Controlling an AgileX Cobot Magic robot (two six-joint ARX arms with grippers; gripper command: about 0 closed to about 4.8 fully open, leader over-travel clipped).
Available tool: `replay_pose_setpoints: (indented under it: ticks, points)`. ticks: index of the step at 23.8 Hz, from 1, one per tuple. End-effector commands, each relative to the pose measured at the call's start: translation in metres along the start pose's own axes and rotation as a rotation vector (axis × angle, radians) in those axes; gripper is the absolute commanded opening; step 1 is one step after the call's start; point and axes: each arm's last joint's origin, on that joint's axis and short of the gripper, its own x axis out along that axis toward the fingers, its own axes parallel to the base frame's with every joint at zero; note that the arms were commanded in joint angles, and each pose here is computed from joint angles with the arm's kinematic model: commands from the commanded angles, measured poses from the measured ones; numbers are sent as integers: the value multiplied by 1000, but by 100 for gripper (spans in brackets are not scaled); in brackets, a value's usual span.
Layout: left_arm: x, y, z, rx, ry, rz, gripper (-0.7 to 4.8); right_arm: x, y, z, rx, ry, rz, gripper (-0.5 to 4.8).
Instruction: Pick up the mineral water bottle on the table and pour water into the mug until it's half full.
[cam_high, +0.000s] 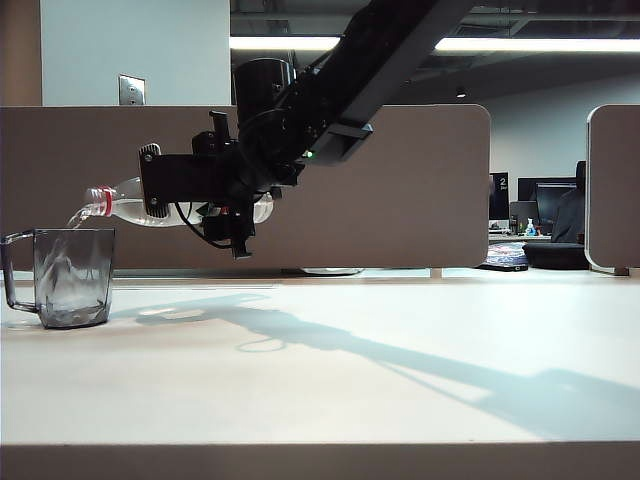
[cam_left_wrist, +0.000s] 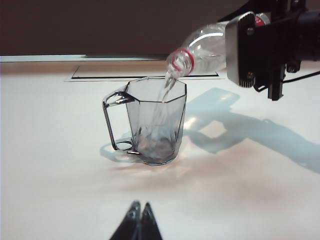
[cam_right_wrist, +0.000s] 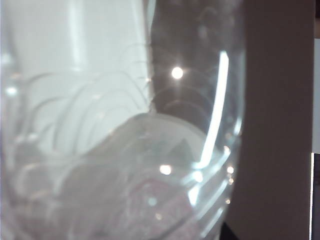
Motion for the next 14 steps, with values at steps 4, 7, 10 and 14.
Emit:
replay_pose_setpoints:
  ticks: [4, 7, 10, 14]
  points:
    - [0, 0, 2, 0, -16, -3, -5, 0, -20, -2, 4, 3, -76, 314]
    - [0, 0, 2, 0, -16, -3, -5, 0, -20, -2, 4, 4, -76, 314]
    - [0, 0, 2, 0, -16, -3, -5, 0, -20, -2, -11, 5, -76, 314]
    - [0, 0, 2, 0, -16, -3, -5, 0, -20, -2, -15, 0, -76, 313]
